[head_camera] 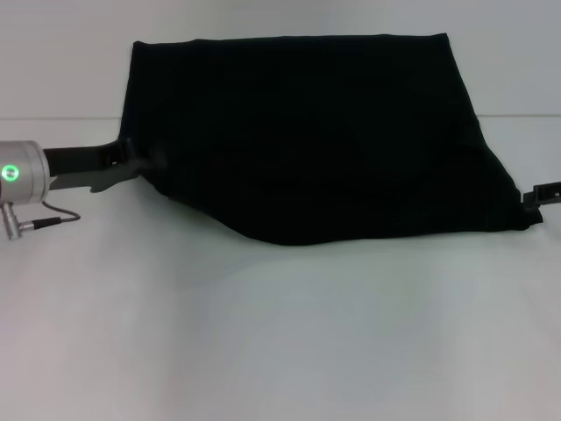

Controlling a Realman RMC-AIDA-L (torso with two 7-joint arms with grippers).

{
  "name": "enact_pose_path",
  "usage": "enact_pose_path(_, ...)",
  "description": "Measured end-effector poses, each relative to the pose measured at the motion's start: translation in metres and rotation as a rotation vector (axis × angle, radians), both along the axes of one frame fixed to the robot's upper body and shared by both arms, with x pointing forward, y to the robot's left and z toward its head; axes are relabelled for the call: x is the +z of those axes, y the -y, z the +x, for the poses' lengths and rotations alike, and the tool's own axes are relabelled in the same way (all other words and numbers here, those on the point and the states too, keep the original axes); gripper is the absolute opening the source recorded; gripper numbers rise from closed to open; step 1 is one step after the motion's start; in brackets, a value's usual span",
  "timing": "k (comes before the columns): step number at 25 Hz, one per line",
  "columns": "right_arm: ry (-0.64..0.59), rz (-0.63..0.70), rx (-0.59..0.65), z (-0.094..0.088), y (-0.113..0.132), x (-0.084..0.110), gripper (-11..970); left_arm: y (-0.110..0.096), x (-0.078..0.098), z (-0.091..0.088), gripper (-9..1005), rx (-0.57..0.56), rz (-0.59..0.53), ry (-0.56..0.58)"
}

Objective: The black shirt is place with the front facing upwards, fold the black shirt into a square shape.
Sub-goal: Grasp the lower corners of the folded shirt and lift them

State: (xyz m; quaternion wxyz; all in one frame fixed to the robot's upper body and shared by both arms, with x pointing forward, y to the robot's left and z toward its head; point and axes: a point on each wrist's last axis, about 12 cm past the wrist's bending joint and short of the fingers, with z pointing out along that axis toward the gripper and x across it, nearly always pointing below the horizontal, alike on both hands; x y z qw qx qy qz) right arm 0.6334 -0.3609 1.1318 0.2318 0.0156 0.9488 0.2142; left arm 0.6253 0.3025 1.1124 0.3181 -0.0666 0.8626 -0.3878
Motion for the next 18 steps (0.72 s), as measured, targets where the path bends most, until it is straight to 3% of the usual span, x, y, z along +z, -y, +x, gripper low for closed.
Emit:
enact_pose_path(7,0.057,-0.03,-0.022,0.006,-0.025,-0.02,941,0.004,0.0,0.002,26,-0.005,0.0,0.005)
enact_pose_path(18,0.085,-0.044,-0.003,0.014,-0.048,-0.028,940,0.001,-0.003,0.001,26,0.02,0.001,-0.001)
